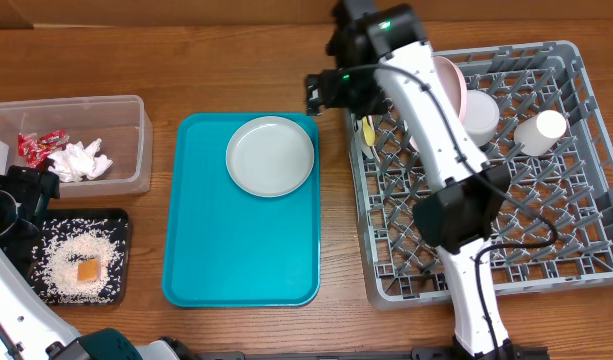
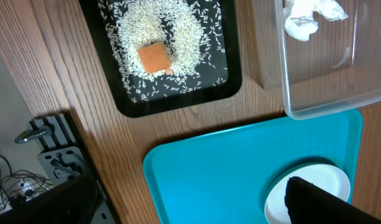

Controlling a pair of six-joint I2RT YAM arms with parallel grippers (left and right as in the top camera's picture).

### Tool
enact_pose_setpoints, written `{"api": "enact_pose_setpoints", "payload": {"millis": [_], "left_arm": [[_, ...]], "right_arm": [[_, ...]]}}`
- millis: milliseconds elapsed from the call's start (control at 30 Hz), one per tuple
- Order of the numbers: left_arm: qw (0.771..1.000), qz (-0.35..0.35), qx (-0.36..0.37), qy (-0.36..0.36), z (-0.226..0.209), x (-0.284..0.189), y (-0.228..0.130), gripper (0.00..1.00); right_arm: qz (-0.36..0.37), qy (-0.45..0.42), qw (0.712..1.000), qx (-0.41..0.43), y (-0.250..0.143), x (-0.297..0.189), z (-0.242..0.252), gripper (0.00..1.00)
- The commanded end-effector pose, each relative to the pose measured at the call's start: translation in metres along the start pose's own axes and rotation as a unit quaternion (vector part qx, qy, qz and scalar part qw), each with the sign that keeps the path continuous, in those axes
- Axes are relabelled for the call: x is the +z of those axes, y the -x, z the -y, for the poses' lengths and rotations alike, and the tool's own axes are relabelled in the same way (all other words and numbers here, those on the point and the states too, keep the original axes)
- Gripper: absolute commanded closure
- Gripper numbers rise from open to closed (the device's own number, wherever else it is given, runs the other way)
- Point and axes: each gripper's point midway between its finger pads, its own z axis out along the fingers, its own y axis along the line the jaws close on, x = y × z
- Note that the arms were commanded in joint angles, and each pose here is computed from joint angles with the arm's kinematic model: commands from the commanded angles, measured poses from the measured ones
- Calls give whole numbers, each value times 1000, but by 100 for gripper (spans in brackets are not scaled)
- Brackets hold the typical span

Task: Sort waste into correct bins and load items into the dishwasher rack
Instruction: 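Reach the right gripper to the white plate and grip its rim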

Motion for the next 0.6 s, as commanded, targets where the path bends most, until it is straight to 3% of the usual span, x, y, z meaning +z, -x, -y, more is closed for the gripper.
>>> {"api": "enact_pose_setpoints", "payload": {"millis": [0, 267, 567], "left_arm": [[1000, 2, -9, 6, -2, 2, 2, 0], [1000, 1, -9, 6, -3, 2, 2, 0], [1000, 2, -9, 6, -2, 2, 2, 0]], "right_arm": [[52, -58, 992, 96, -1, -24, 2, 0], [28, -67, 994, 83, -48, -14, -59, 0], [80, -87, 970, 212, -64, -3, -94, 0]]}}
